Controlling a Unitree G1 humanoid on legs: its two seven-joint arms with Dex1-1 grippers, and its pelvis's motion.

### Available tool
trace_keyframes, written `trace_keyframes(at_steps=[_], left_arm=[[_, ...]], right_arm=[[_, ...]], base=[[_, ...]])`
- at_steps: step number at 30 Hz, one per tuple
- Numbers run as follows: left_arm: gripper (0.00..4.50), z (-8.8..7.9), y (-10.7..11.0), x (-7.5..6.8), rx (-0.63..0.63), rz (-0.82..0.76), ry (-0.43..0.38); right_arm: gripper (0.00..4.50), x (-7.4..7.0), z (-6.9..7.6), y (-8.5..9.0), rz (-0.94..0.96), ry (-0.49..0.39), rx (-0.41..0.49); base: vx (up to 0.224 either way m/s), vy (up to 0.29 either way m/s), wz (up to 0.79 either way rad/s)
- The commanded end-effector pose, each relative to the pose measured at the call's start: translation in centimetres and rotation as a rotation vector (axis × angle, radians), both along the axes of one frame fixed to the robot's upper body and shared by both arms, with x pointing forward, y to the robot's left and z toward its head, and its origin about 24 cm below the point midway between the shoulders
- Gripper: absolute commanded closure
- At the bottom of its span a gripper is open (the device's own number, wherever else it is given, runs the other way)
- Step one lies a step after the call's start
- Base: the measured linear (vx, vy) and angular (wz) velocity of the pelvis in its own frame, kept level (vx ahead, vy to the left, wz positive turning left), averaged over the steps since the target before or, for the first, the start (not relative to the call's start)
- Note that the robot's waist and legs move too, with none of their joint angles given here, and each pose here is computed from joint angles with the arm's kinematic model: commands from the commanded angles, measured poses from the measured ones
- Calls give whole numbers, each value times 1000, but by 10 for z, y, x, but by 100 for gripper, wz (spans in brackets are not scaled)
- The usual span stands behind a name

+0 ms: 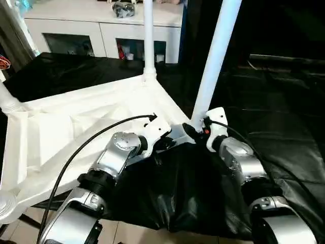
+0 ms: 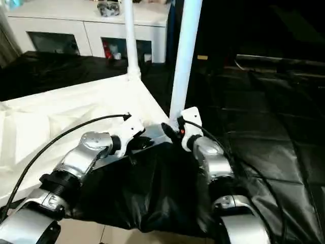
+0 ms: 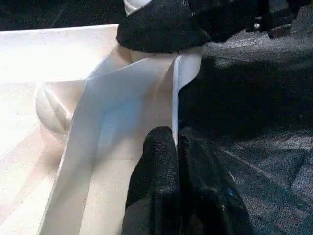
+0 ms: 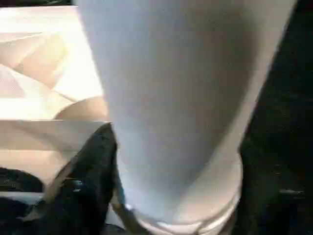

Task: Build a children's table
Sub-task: Rotate leg to tighten

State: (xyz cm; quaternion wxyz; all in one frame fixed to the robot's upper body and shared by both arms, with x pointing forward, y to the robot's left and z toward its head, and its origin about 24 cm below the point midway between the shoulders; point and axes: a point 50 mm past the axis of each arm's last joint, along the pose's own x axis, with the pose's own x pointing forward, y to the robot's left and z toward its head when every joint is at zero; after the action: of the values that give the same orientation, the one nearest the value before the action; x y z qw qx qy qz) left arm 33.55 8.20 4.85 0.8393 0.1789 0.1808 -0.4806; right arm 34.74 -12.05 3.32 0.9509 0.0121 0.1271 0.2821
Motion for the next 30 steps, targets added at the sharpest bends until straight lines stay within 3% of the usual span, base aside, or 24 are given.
trace_keyframes(at_steps=[1,2,9,16,19,23,30], left_arm=[[450,22,-26,-2,-95,-104,-97],[450,21,-24,-4,-96,-124,-88],[450,21,-9,-17,-104,-275,-39],[450,19,9,-24,-67,-378,30],[450,20,16,-25,-54,-400,48],[450,21,20,-26,-48,-410,57],[450,20,23,-28,-47,-416,68]], right_arm=[[91,-12,-3,47,245,38,69],[71,-13,-3,44,265,35,55],[71,-22,4,22,487,18,18],[71,-40,6,-2,746,71,-26],[71,-49,5,-10,870,107,-85],[71,-51,5,-11,896,117,-99],[136,-55,4,-7,920,128,-86]], base=[[0,0,0],[0,0,0],[0,0,0],[0,0,0],[0,0,0],[0,0,0],[0,0,0]])
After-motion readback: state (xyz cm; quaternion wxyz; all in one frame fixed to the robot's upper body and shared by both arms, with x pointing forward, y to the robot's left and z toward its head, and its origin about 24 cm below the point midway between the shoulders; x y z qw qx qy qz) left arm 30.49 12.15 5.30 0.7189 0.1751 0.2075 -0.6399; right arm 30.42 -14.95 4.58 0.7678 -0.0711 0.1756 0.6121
